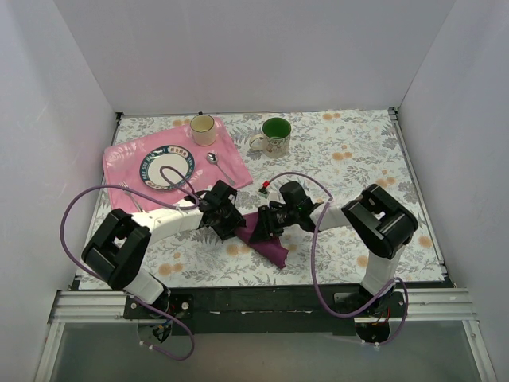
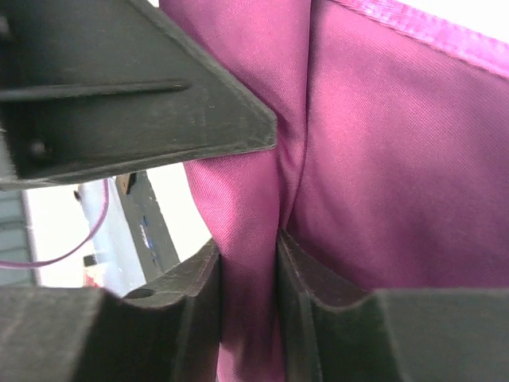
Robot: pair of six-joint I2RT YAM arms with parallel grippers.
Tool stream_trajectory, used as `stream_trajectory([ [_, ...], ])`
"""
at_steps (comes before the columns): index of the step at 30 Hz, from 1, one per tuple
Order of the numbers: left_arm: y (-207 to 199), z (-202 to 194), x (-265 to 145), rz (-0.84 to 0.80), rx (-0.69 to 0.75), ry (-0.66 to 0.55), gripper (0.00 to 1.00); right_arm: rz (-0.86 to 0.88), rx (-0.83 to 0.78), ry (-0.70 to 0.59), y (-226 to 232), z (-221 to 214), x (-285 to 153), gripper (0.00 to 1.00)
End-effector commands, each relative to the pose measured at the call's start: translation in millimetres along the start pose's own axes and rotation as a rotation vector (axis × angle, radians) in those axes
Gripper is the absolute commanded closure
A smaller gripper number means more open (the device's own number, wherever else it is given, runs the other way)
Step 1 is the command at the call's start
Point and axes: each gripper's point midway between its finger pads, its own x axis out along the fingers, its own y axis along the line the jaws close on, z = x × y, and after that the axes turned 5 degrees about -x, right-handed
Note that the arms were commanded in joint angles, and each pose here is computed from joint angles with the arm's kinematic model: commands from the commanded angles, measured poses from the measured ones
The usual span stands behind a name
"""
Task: Fold the napkin, place the utensils inside, and roll it up
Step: Roll the napkin with the utensil
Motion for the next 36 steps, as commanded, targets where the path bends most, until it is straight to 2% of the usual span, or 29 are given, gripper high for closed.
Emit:
stream_trajectory([
  [1, 5.6, 6.0, 0.2, 0.006, 0.005, -0.043, 0.56, -0.217, -0.037, 0.094, -31.7, -17.1, -13.3, 0.58],
  [6, 1.1, 6.9, 0.1, -0.001, 0.017, -0.044, 0.56, -0.33, -0.134, 0.12, -28.0, -7.9, -28.6, 0.44],
  [11, -3.9, 6.0, -0.3, -0.009, 0.031, -0.035, 0.58, -0.475, -0.295, 0.124, -16.2, 7.9, -45.5, 0.28],
  [15, -8.3, 7.6, -1.7, -0.02, 0.045, -0.036, 0.64, -0.547, -0.389, 0.136, -7.4, 13.9, -57.0, 0.23],
  [20, -13.2, 8.7, -4.2, -0.029, 0.054, -0.033, 0.65, -0.637, -0.602, 0.067, 4.3, 20.5, -63.7, 0.16],
  [25, -13.5, 6.2, -5.0, -0.032, 0.046, -0.01, 0.66, -0.718, -0.887, -0.01, 19.2, 21.4, -51.8, 0.13],
  [28, -12.8, 5.7, -5.7, -0.036, 0.04, 0.005, 0.66, -0.81, -0.986, -0.003, 17.8, 20.4, -44.8, 0.12],
  [32, -11.8, 10.1, -6.4, -0.038, 0.032, 0.0, 0.67, -0.924, -1.073, -0.015, 10.8, 26.9, -34.8, 0.12],
  [36, -12.3, 6.7, -7.4, -0.048, 0.031, 0.03, 0.68, -0.996, -1.105, 0.027, -10.1, 19.4, -23.8, 0.15],
])
